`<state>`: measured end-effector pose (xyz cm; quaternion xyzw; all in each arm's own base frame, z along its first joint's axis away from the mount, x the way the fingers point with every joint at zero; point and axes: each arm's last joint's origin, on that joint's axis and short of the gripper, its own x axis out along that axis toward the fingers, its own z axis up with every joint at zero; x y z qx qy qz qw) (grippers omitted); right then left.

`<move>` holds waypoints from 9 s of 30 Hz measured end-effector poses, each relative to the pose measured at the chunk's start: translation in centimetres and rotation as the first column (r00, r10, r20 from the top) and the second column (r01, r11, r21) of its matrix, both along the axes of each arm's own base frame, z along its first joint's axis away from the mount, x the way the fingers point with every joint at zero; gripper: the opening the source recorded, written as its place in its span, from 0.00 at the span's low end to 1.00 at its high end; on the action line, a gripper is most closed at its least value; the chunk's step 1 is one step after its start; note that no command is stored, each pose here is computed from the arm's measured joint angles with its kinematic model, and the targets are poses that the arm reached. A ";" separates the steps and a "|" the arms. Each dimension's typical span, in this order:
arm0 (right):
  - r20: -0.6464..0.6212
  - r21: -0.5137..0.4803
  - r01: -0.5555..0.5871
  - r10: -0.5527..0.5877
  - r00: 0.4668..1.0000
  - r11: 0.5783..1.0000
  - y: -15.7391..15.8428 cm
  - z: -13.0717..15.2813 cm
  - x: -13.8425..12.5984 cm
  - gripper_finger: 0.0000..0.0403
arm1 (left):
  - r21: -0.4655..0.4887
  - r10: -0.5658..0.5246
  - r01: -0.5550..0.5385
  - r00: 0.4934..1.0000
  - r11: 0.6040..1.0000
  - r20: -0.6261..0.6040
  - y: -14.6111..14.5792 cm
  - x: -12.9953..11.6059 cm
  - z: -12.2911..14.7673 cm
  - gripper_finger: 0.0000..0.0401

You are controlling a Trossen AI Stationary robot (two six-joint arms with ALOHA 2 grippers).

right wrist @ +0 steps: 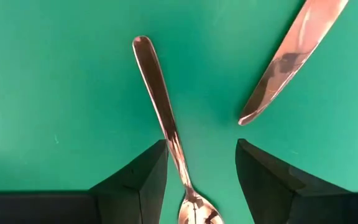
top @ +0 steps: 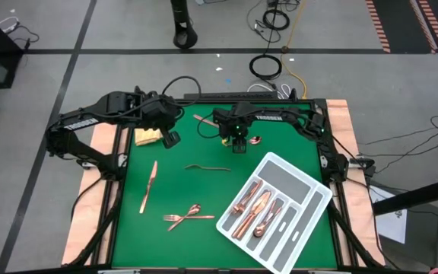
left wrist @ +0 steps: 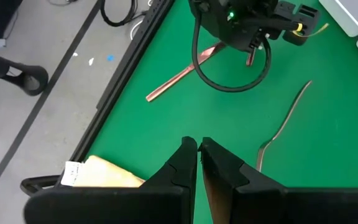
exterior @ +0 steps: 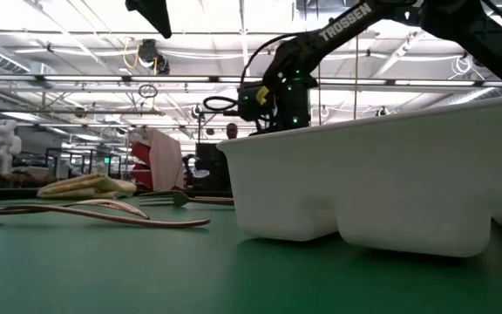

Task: Sort silverware
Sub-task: Put the bronze spoon into the silverware tray, then put the bronze fork into the silverware tray

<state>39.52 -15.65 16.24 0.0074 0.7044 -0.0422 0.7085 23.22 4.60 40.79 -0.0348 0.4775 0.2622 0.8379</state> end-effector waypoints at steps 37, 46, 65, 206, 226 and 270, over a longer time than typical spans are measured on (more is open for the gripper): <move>-0.027 -0.008 0.247 -0.248 0.968 0.969 0.1 -1.7 -1.0 0.00 | 0.014 -0.016 0.016 1.000 1.000 -0.007 0.0 0.0 0.0 0.08; 0.062 0.008 0.459 -0.459 0.887 0.888 -0.3 3.4 -0.2 0.00 | 0.005 -0.031 0.031 0.999 0.999 -0.008 -0.3 0.0 0.0 0.08; 0.290 0.399 0.872 -0.941 0.175 0.285 18.3 17.9 -17.6 0.00 | -0.011 -0.130 0.130 0.991 0.991 0.026 -3.0 0.4 0.2 0.08; 0.542 0.073 -0.106 0.049 0.839 0.992 32.4 -0.1 12.7 0.43 | -0.252 -0.031 0.101 0.963 0.962 0.266 -5.9 -13.6 4.2 0.08; 0.472 0.029 -0.062 0.041 0.881 0.998 33.1 -3.2 12.4 0.32 | -0.237 -0.046 0.111 0.963 0.965 0.264 -5.9 -13.6 4.2 0.08; -0.040 -0.390 -0.460 0.484 0.874 0.798 31.8 11.3 0.9 0.00 | -0.217 -0.067 0.127 0.962 0.968 0.266 -5.8 -13.9 4.3 0.08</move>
